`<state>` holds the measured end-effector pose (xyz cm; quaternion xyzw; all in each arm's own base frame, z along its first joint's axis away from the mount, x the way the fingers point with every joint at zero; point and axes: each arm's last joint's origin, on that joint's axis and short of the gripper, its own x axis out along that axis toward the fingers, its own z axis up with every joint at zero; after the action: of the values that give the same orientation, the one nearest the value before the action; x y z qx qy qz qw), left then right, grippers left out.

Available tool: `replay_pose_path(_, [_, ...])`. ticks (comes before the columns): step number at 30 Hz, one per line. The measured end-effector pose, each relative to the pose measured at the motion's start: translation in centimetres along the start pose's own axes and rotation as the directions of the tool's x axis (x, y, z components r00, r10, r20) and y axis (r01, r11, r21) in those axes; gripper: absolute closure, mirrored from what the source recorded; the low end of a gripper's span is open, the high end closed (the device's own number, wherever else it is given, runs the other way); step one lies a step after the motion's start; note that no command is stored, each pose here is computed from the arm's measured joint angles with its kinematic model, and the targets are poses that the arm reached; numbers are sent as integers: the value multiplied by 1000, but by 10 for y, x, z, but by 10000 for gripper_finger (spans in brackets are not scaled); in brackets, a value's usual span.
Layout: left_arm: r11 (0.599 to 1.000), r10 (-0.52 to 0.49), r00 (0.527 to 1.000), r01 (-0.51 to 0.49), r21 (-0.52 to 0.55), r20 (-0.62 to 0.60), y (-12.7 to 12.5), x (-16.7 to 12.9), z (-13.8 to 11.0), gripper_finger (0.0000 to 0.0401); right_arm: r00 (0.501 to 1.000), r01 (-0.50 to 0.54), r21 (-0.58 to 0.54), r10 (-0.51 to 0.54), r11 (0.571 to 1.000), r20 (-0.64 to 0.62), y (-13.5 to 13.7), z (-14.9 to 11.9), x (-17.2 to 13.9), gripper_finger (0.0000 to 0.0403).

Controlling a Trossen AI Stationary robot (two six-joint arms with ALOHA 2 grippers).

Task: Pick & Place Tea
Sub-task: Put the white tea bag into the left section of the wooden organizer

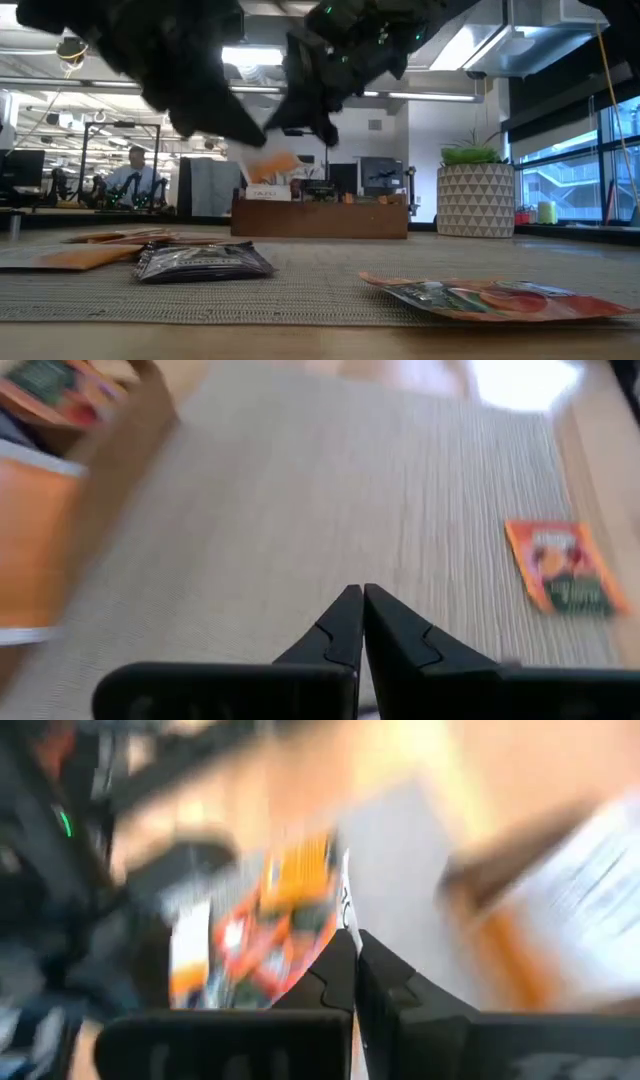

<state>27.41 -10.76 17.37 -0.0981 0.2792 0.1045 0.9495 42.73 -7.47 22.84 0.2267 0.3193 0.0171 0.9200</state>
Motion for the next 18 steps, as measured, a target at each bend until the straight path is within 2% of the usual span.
replay_pose_path(3, [1000,8,999,-6,-23,47,3,-11,11,388,989,50,-32,-45,998,144,-10,21,-18,399])
replay_pose_path(6, [1000,12,999,-11,-24,49,5,-18,15,389,972,69,-29,-60,997,226,-23,31,-26,399])
replay_pose_path(13, [999,27,999,-26,-42,18,5,-20,11,388,974,107,0,-104,994,203,-42,19,-22,399])
replay_pose_path(18, [998,39,999,-38,-45,23,6,-20,11,391,973,105,-8,-100,994,209,-41,4,-14,399])
